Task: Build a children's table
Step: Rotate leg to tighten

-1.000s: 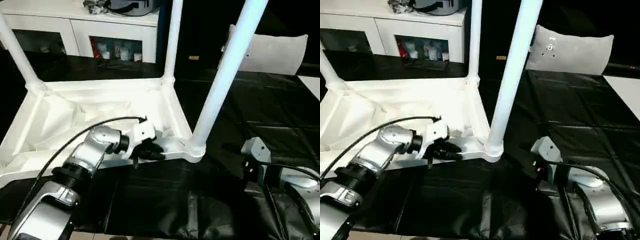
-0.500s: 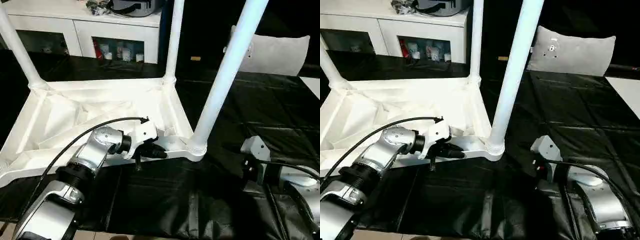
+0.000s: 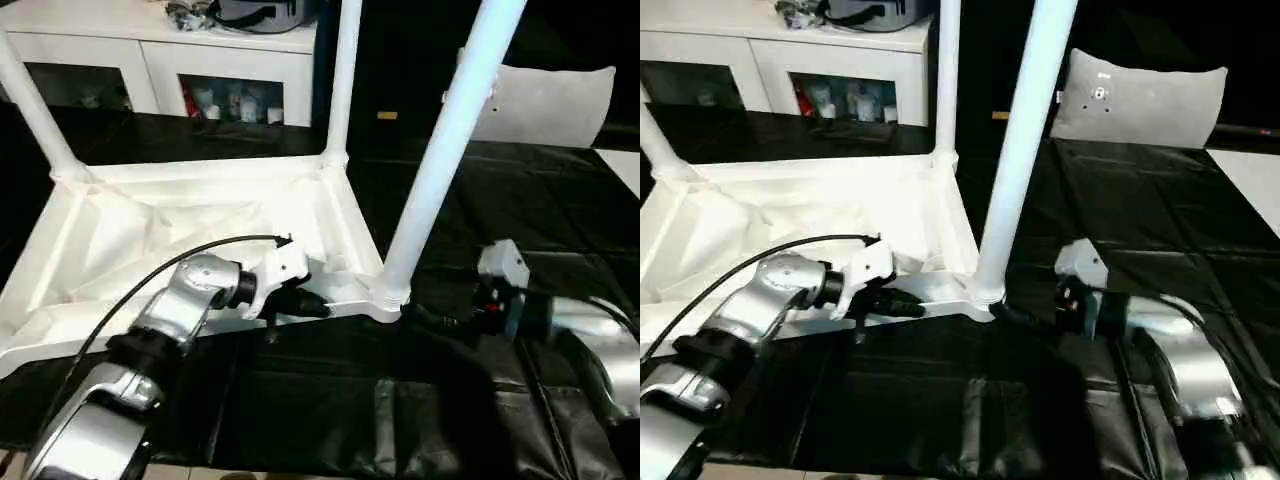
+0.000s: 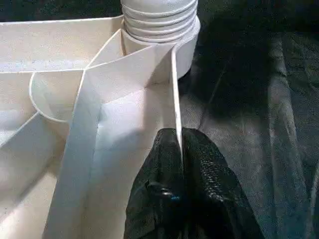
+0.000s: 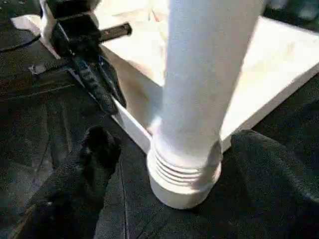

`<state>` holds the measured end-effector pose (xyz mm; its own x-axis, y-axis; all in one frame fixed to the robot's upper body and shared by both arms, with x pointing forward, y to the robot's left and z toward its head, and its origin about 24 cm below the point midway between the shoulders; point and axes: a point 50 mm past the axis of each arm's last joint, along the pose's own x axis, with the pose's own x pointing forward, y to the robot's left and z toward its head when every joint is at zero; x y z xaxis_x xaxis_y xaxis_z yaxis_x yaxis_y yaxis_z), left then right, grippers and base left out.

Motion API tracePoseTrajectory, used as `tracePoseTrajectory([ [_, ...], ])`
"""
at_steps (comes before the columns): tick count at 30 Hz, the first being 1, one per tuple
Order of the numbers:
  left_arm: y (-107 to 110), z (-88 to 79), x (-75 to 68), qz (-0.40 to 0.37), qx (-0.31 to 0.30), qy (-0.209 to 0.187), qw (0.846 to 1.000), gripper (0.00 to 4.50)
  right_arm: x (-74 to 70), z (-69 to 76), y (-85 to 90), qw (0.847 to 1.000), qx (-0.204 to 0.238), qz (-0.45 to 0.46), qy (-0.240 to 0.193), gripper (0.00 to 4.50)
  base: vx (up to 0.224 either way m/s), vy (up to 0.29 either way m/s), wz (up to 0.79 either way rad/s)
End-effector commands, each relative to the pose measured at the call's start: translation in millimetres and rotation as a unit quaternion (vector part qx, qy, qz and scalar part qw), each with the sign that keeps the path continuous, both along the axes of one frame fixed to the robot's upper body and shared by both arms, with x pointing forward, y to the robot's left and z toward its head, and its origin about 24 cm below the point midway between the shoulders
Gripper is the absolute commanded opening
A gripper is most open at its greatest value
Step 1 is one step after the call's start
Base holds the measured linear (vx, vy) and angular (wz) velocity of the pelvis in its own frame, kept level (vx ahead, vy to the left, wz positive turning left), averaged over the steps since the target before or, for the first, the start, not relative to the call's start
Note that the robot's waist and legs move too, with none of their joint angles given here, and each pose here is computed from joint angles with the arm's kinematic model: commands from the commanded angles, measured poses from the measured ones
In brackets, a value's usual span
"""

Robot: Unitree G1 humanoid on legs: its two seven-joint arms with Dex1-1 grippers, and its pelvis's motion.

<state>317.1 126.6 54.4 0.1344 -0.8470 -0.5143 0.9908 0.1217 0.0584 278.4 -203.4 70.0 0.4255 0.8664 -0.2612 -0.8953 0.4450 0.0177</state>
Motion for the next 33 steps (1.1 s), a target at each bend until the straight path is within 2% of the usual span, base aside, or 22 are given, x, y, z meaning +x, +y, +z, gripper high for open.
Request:
tracePoseTrajectory([
  [1,1.6,-3.2,-8.2,-0.024,-0.004,0.014,1.000,0.00,4.7,1.1,3.5,1.000,0.000,0.028,0.010,3.70,0.000,0.000,0.00],
  [6,1.6,3.7,-11.6,-0.037,-0.014,0.014,0.999,0.00,12.7,3.5,6.0,0.999,-0.003,0.049,0.007,3.24,0.000,0.000,0.00],
  [9,2.1,8.4,-13.5,-0.043,-0.013,0.012,0.999,0.00,15.9,4.2,9.4,0.997,0.006,0.077,0.019,3.03,0.000,0.000,0.00],
  [10,4.6,7.2,-15.0,-0.048,-0.002,0.012,0.999,0.00,17.7,5.8,13.1,0.995,0.008,0.094,0.026,2.82,0.000,0.000,0.00],
  [13,6.5,5.6,-16.5,-0.050,0.004,0.015,0.999,0.00,19.5,6.7,16.0,0.994,0.010,0.103,0.028,2.72,0.000,0.000,0.00],
  [14,6.7,5.5,-16.8,-0.050,0.005,0.015,0.999,0.00,20.4,6.6,16.7,0.994,0.011,0.103,0.028,2.49,0.000,0.000,0.00],
  [19,7.2,5.6,-18.5,-0.052,0.007,0.021,0.998,0.00,22.3,5.8,21.6,0.992,0.019,0.118,0.036,2.22,0.000,0.000,0.00],
  [20,7.3,5.6,-18.7,-0.052,0.008,0.022,0.998,0.00,22.0,5.5,22.6,0.991,0.021,0.124,0.040,2.04,0.000,0.000,0.00],
  [24,9.2,3.8,-17.3,-0.035,0.016,0.026,0.999,0.00,20.4,3.9,24.1,0.989,0.028,0.135,0.053,1.96,0.000,0.000,0.00],
  [28,9.9,1.0,-13.4,0.001,0.020,0.031,0.999,0.00,18.8,2.4,26.5,0.991,0.051,0.109,0.054,1.90,0.000,0.000,0.00],
  [30,5.6,-0.9,-9.1,0.048,0.018,0.039,0.998,0.00,22.7,-4.6,31.8,0.996,0.059,0.031,0.057,1.90,0.000,0.000,0.00],
  [33,-6.2,-0.4,-6.4,0.079,0.005,0.038,0.996,0.00,30.9,-18.0,33.1,0.995,0.044,-0.049,0.070,1.90,0.000,0.000,0.00],
])
